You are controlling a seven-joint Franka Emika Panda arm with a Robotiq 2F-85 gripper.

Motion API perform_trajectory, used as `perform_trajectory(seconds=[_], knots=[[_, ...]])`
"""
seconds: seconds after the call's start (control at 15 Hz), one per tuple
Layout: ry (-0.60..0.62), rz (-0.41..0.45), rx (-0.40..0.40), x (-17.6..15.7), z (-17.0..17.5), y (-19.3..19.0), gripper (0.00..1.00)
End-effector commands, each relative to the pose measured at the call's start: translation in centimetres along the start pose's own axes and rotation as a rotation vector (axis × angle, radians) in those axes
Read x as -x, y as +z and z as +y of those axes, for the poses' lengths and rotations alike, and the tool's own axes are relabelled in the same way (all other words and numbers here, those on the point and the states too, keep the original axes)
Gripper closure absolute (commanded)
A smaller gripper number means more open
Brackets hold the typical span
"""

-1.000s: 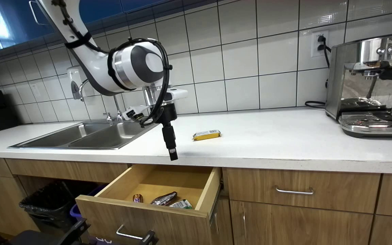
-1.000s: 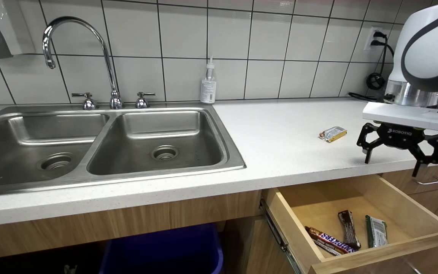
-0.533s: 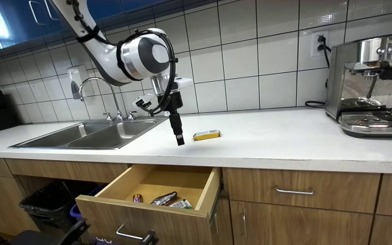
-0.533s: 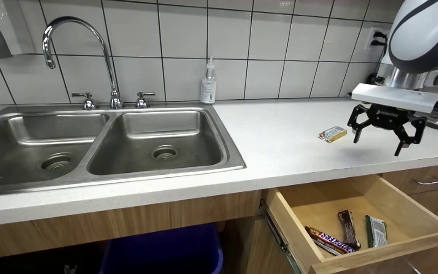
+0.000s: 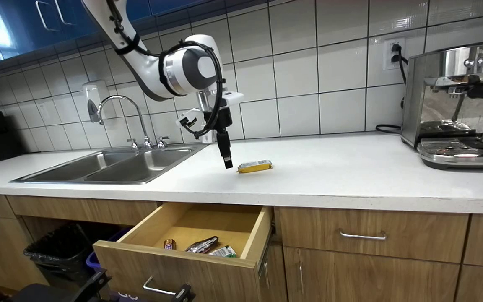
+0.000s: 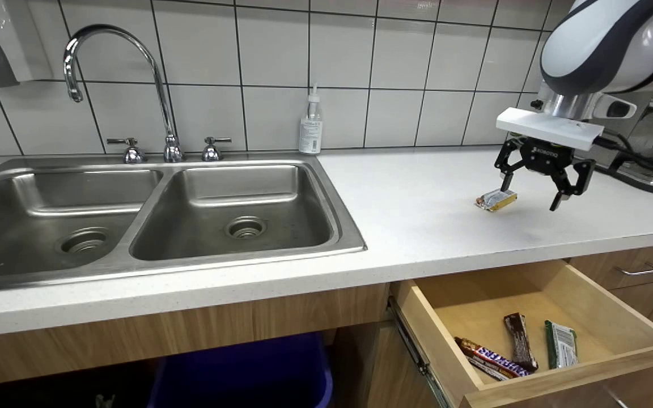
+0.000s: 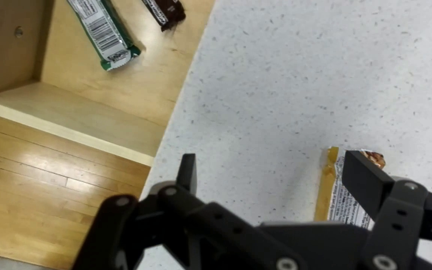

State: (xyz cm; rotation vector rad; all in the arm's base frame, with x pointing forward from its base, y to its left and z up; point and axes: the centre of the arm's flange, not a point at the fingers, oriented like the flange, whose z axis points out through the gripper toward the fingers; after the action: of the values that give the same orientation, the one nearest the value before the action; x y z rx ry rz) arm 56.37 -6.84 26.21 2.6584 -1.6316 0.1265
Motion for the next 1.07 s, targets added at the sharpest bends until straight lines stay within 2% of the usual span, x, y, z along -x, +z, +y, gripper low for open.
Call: perform_trajectory(seconds=[0.0, 0.4, 1.0], knots=[[0.021, -0.019, -0.016, -1.9, -3.2, 0.6, 0.0], [0.058, -0.022, -0.026, -3.7, -5.5, 2.2, 0.0], [0.098, -0.032, -0.029, -6.3, -7.3, 4.3, 0.0]])
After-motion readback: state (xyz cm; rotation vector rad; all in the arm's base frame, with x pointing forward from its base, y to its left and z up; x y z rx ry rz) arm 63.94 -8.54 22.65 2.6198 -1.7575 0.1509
